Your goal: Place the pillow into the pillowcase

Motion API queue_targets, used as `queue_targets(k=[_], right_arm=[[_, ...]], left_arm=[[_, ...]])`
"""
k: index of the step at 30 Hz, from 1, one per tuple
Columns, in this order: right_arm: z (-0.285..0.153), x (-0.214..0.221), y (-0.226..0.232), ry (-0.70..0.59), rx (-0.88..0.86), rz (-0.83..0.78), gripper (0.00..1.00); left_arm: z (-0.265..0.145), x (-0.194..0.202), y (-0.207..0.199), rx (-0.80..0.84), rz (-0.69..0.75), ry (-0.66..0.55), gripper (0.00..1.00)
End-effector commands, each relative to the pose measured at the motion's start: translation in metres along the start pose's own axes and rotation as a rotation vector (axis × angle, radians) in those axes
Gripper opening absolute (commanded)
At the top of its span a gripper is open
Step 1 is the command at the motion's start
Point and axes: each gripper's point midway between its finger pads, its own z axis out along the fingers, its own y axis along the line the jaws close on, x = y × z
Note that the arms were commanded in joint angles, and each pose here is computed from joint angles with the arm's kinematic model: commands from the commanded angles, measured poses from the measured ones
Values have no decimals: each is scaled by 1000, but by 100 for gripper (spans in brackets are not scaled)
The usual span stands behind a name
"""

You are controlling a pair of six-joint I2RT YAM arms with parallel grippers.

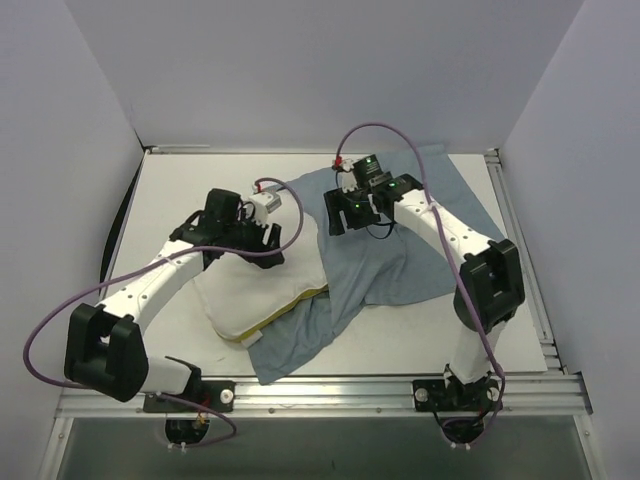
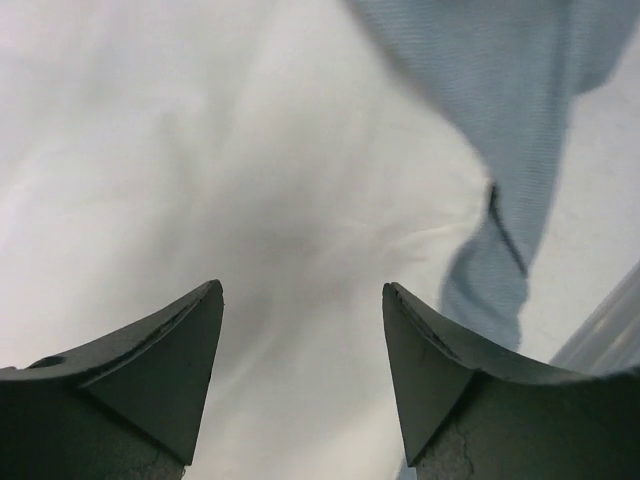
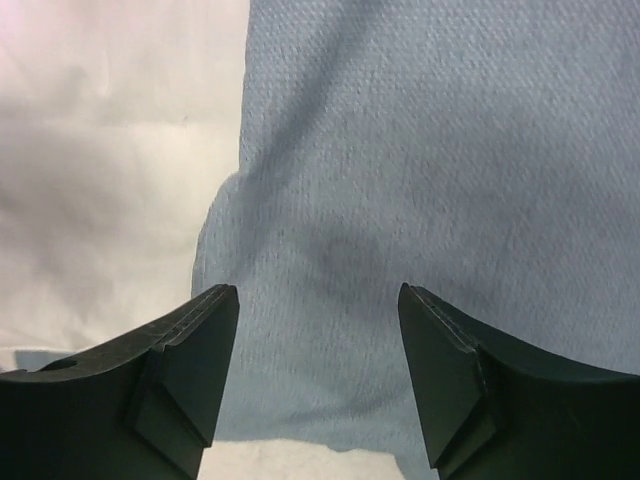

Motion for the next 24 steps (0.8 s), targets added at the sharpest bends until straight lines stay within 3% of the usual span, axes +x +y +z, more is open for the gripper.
queue_targets(k=[1, 7, 8, 16, 19, 20, 23, 24], right_arm=[[-10, -32, 17, -51, 44, -135, 66], [27, -47, 35, -31, 51, -210, 67], [39, -43, 34, -10, 62, -222, 67], [72, -43, 6, 40, 207, -295, 55], [75, -41, 6, 56, 210, -320, 31], [76, -42, 7, 58, 208, -325, 19], [74, -41, 29, 58, 97, -326, 0], [70, -41, 44, 54, 45, -325, 0]], left_arm=[[-20, 4, 62, -211, -72, 46, 73], [-47, 24, 128, -343, -271, 66, 77], [-49, 26, 133, -348, -273, 68, 82], [-60, 31, 167, -459, -301, 88, 83], [-60, 45, 172, -484, -319, 118, 82], [-57, 51, 173, -484, -330, 134, 81], [-43, 65, 171, -444, -366, 154, 76], [-34, 63, 167, -397, -370, 130, 69]])
